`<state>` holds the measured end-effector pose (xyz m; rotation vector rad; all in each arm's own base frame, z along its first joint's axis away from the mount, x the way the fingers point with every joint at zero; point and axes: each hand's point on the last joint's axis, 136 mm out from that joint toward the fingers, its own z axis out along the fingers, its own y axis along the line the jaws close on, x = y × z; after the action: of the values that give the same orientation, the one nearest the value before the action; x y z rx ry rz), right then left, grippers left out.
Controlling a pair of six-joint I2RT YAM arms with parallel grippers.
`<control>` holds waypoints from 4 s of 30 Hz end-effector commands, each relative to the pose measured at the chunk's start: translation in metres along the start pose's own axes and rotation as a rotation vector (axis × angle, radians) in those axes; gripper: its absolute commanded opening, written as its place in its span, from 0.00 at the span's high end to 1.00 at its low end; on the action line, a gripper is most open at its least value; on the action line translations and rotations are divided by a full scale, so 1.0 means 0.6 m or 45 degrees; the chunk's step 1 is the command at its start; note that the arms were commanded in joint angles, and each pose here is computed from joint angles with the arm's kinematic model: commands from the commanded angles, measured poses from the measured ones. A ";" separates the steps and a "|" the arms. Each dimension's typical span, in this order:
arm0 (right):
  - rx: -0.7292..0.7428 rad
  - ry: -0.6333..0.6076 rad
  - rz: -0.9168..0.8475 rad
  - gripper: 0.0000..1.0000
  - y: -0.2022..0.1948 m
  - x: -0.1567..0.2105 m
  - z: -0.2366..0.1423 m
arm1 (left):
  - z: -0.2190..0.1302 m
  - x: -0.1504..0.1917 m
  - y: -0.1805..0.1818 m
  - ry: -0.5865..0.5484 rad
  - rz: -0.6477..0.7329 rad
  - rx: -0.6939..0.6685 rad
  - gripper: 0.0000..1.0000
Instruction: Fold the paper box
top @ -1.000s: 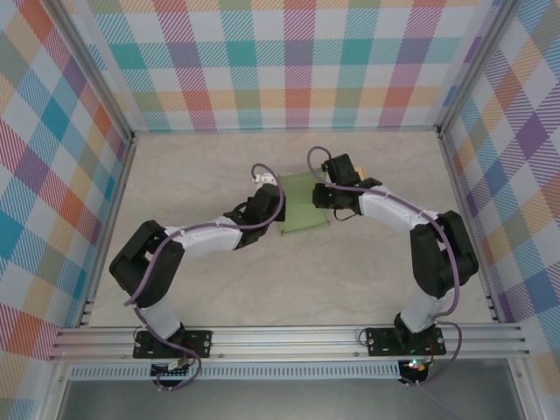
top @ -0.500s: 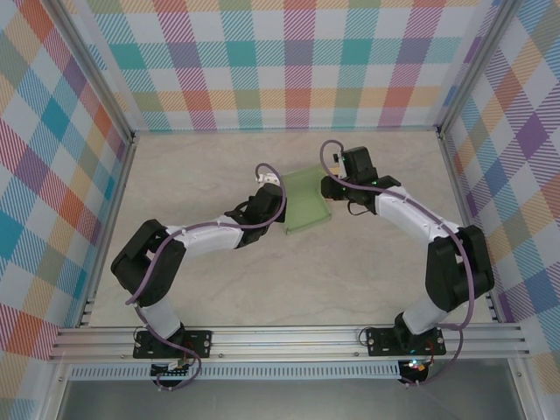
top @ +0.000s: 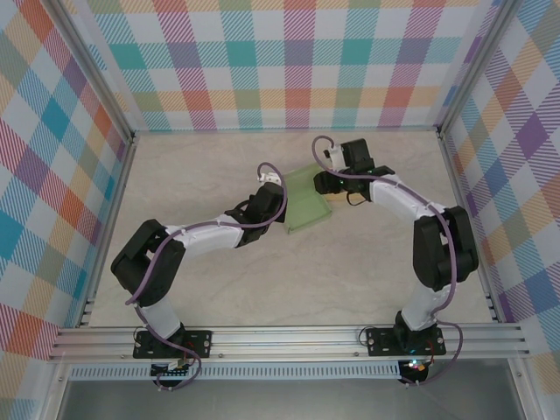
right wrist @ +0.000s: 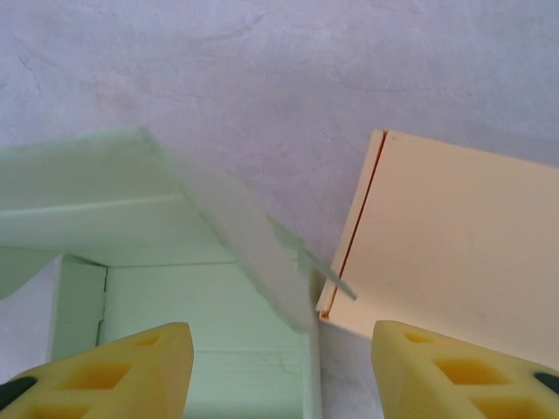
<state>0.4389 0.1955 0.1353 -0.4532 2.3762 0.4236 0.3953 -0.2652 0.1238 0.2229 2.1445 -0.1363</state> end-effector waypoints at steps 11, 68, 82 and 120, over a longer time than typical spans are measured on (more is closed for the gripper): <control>-0.160 -0.069 -0.065 0.66 0.019 -0.043 0.020 | -0.001 -0.019 -0.015 -0.016 0.008 0.025 1.00; 0.135 -0.120 0.205 0.86 0.121 0.153 -0.027 | -0.018 0.123 0.018 0.115 -0.256 -0.162 0.95; -0.006 -0.258 0.436 0.83 0.151 0.103 -0.033 | -0.013 0.148 0.002 0.146 -0.207 -0.163 0.96; 0.048 -0.154 0.271 0.63 0.131 0.171 -0.084 | -0.230 -0.012 0.056 -0.153 -0.341 0.014 0.29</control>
<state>0.3087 0.2177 0.0883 -0.1231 2.3569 0.4351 0.2998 -0.2085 0.1858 -0.0995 2.0653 -0.3080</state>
